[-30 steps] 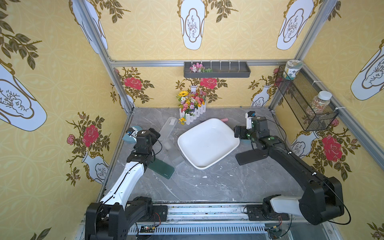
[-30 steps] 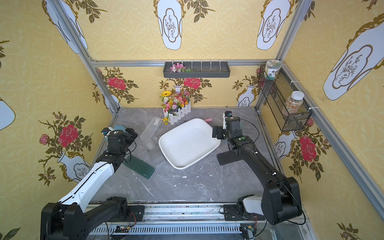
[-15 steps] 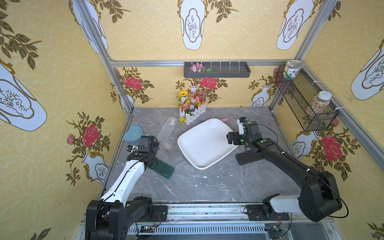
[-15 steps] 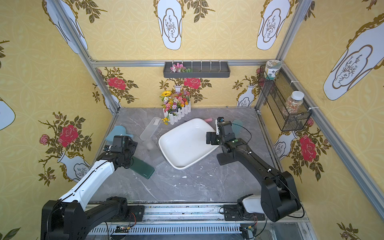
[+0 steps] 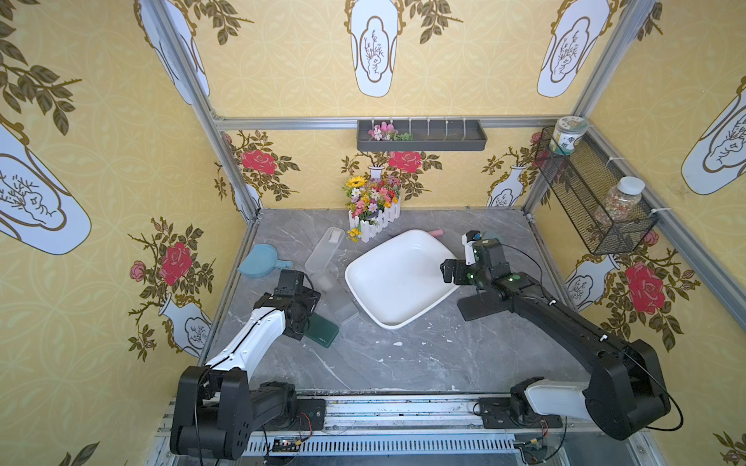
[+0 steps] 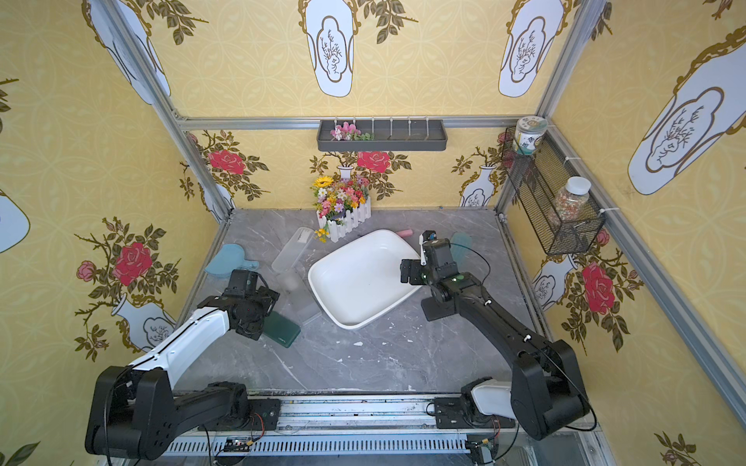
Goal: Put the pencil case into the storage box
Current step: Pick up the pencil case from the center of the board.
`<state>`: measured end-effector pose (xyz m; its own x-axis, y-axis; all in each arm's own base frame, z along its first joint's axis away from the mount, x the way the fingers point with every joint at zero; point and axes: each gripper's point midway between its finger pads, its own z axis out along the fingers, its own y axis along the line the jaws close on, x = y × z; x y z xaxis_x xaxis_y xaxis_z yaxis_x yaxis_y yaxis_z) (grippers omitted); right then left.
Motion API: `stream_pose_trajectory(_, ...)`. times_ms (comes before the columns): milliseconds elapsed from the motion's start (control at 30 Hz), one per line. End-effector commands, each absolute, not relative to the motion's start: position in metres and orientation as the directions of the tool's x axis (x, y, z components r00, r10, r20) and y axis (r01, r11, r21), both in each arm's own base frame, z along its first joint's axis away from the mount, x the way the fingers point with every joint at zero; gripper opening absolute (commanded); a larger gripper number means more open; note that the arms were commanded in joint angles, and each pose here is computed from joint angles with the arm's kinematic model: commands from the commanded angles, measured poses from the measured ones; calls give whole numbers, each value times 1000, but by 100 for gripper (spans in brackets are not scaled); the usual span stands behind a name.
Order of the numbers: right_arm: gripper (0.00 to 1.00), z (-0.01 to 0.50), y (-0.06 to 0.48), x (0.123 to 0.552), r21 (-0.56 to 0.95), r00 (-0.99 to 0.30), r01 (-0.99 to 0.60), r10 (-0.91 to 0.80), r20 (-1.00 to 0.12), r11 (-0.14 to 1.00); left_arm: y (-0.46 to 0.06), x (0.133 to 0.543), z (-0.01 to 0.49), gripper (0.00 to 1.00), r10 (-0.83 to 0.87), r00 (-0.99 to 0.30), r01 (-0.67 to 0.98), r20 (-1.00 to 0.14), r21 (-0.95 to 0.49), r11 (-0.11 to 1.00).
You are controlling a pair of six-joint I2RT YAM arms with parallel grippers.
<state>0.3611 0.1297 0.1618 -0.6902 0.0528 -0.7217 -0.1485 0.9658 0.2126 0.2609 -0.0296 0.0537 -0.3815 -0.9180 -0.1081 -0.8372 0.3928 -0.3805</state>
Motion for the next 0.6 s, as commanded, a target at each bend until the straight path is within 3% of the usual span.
stream_pose_trajectory(0, 97, 162, 132, 360, 225, -693, -154, 57, -719, 962, -37, 241, 37, 100, -908, -417, -855, -35, -324, 405)
stream_pose_trajectory(200, 97, 155, 133, 358, 229, -705, -155, 55, -707, 961, -37, 238, 33, 100, -909, -417, -870, -19, -282, 405)
stream_pose_trajectory(400, 97, 151, 132, 355, 232, -702, -154, 59, -710, 961, -26, 232, 56, 100, -906, -417, -870, -74, -258, 421)
stream_pose_trajectory(567, 97, 150, 136, 358, 241, -706, -167, 55, -707, 956, -30, 222, 68, 100, -906, -420, -872, -47, -258, 417)
